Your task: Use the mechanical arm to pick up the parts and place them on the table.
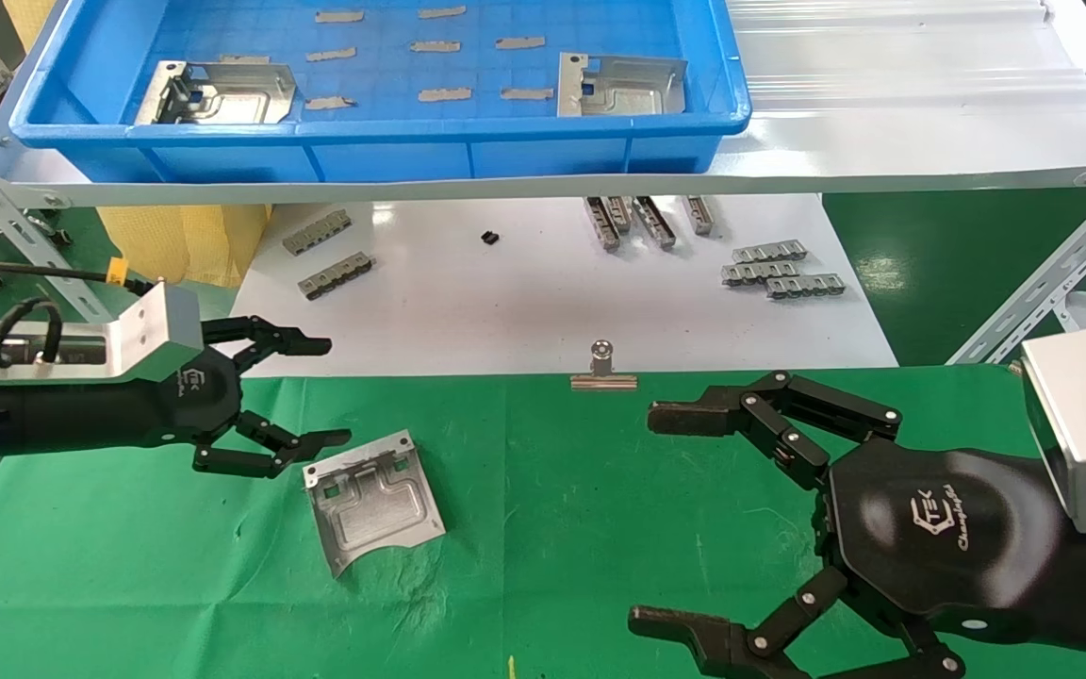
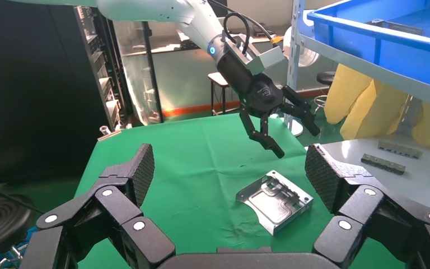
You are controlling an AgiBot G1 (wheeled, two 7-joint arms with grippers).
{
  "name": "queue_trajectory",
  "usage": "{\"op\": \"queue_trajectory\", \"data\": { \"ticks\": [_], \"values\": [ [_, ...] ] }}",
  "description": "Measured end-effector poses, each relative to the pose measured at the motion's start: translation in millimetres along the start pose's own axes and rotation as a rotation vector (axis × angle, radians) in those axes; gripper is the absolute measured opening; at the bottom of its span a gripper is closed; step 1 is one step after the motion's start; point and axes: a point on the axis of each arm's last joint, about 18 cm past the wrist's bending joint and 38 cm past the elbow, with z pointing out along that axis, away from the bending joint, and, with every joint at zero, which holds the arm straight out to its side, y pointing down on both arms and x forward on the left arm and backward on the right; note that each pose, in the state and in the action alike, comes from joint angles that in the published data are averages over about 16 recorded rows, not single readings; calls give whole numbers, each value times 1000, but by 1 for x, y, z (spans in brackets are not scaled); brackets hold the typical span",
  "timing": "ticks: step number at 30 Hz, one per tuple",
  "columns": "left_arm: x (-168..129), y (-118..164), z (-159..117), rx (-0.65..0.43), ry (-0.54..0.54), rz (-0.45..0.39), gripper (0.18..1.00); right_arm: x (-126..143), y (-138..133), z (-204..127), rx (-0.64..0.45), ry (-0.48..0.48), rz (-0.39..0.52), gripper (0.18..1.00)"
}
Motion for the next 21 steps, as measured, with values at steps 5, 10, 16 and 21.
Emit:
{"op": "queue_trajectory", "data": {
  "ticks": [5,10,16,21],
  "values": [
    [1,0,0,13,-4,-9,857,0,0,0,0,0,0,1000],
    [2,-1,2,33,-4,-12,923,0,0,0,0,0,0,1000],
    [7,-4,3,80,-7,-29,974,0,0,0,0,0,0,1000],
    [12,-9,2,127,-7,-46,994,0,0,0,0,0,0,1000]
  ]
}}
